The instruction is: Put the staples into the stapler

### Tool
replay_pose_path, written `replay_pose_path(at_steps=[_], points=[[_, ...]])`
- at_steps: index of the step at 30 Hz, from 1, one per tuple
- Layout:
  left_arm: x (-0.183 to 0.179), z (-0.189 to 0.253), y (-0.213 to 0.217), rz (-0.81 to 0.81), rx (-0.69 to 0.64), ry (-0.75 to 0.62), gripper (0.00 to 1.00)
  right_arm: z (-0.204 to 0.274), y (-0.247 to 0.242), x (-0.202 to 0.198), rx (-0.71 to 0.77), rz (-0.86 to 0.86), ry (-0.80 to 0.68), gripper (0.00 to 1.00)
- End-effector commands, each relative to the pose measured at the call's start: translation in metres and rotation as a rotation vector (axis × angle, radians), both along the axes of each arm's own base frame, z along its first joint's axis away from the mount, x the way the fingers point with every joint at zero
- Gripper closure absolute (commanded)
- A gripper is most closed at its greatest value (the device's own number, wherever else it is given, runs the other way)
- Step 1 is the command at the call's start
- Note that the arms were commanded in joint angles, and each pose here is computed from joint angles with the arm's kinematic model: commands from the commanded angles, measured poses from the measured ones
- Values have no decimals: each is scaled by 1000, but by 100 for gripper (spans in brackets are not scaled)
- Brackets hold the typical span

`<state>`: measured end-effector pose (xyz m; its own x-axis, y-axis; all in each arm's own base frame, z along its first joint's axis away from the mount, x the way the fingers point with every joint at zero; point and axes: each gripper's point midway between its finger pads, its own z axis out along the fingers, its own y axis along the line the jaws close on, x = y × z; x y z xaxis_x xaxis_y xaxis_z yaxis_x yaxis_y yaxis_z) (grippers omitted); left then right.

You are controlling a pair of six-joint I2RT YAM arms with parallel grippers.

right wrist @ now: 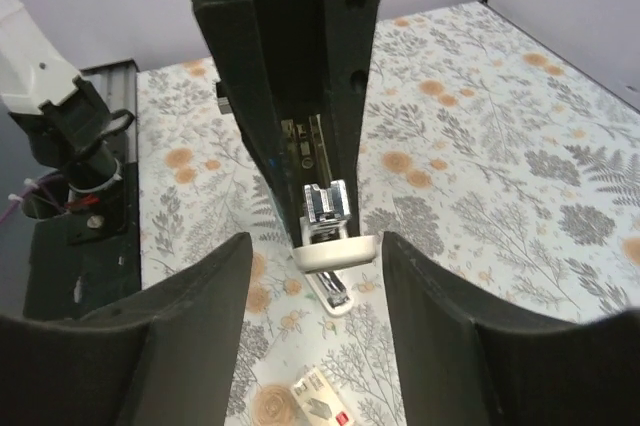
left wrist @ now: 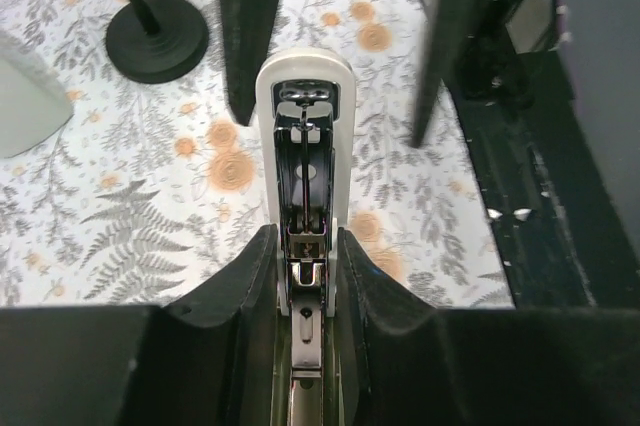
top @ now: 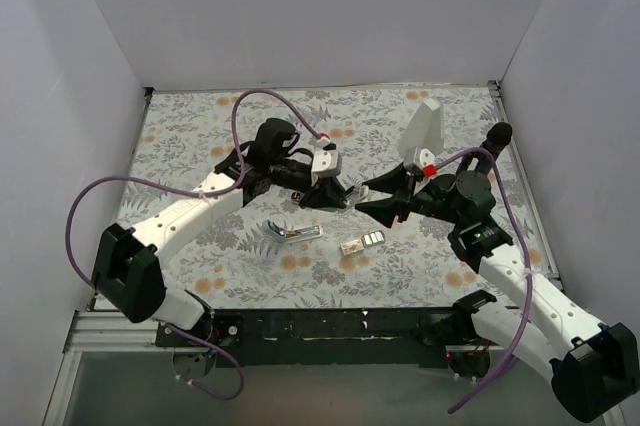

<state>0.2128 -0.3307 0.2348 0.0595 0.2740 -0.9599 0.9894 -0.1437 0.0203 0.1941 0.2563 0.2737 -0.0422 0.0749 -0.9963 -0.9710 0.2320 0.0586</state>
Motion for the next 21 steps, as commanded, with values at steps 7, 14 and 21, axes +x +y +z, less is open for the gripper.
replay_pose_path(at_steps=[7,14,21], points=[[65,-66,6,40,328,-142,100,-38,-53,32,-90,-420,33,19],[90,-107,7,30,461,-161,100,-42,-90,34,-25,-634,37,16],[104,-146,14,18,600,-217,100,-41,-104,33,1,-704,35,17]])
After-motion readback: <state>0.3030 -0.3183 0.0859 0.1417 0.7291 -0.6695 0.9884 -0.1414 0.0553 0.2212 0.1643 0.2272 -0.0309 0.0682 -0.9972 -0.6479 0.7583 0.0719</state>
